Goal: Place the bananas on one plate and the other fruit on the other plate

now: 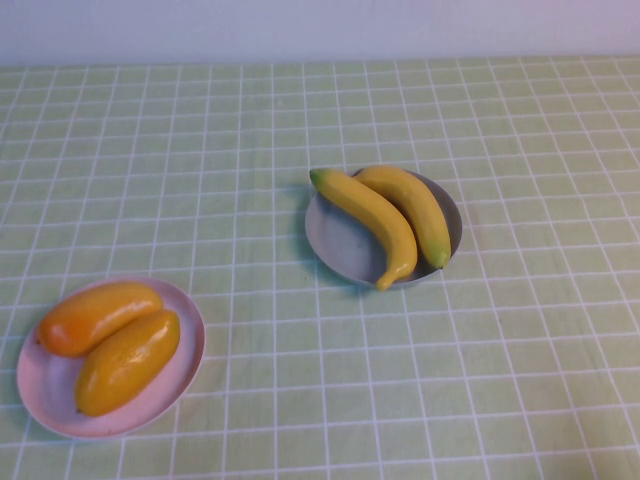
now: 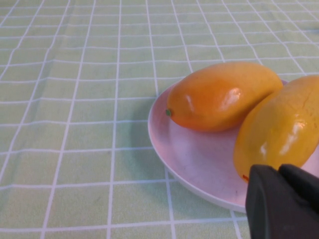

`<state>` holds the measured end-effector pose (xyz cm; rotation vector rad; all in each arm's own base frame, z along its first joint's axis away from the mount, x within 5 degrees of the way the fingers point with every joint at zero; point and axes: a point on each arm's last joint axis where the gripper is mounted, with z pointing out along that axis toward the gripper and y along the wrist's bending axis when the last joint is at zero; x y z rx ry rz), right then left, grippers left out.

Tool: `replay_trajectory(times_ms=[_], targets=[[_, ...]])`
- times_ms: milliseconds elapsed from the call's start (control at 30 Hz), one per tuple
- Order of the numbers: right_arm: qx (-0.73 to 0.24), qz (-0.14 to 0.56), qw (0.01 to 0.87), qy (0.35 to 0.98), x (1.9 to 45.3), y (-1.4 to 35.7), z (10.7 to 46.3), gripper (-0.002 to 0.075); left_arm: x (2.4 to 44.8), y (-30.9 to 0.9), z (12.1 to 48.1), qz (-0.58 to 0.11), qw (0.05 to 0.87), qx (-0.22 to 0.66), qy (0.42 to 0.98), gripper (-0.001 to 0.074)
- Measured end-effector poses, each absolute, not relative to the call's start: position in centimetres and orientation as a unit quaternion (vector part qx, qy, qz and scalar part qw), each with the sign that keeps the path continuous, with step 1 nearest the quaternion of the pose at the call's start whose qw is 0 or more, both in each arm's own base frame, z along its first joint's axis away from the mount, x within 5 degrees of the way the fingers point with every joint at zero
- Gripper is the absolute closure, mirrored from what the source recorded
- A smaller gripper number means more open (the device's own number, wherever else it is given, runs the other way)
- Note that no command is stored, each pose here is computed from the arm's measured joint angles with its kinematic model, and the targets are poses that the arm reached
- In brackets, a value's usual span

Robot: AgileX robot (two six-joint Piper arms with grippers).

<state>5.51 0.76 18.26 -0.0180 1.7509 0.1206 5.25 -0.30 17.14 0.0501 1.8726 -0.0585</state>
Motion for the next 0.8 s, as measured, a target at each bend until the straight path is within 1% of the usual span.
replay_trajectory(times_ms=[233, 800], targets=[[-0.036, 0.025, 0.608, 0.793, 5.35, 0.68, 17.51, 0.0741, 5.25, -0.3, 17.14, -0.025, 0.592, 0.022, 0.805, 0.0733], [-0.031, 0.031, 0.605, 0.795, 5.33, 0.71, 17.47, 0.0741, 5.25, -0.3, 17.14, -0.025, 0.592, 0.022, 0.805, 0.0733]])
